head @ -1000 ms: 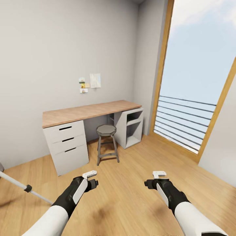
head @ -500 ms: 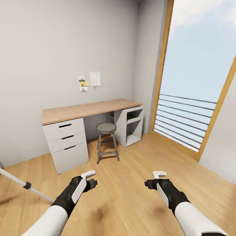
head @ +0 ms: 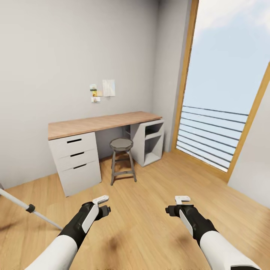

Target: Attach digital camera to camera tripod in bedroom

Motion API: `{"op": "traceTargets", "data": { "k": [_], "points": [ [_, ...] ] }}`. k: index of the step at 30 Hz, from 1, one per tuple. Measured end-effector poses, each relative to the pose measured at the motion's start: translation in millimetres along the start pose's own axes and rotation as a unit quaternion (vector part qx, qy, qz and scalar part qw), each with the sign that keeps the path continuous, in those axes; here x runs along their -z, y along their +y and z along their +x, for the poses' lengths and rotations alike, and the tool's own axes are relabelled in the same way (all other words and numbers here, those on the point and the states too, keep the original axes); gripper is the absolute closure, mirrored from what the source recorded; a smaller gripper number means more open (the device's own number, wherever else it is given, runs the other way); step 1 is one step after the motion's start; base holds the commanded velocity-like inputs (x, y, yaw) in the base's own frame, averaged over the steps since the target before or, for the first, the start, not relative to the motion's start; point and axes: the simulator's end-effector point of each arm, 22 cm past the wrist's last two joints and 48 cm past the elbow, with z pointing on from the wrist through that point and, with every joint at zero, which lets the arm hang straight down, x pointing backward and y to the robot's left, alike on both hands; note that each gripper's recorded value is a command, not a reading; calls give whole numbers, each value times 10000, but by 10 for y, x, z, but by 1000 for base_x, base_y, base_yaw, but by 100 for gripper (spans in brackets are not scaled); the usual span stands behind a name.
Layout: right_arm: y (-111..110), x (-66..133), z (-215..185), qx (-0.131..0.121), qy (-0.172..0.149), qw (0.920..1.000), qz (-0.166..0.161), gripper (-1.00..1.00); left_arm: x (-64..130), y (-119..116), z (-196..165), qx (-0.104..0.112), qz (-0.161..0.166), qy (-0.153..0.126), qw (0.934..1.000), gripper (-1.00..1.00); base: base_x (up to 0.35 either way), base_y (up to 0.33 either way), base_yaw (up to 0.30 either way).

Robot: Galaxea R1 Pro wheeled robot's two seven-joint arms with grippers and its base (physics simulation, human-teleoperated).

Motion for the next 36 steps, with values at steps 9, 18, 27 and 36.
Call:
{"op": "traceTargets", "data": {
  "k": [9,18,27,36],
  "points": [
    [2,-122,181,1,45,10000,0,-100,-129,331,159,14,-652,32,9979,-100,0,0,0],
    [5,-242,339,5,42,10000,1,-100,-267,409,294,14,-718,31,9974,-100,0,0,0],
    [8,-363,484,9,-5,10000,4,-100,-407,471,429,3,-745,23,9972,-100,0,0,0],
    [8,-483,649,10,-15,10000,16,-100,-545,520,561,5,-745,8,9972,-100,0,0,0]
  ]
}}
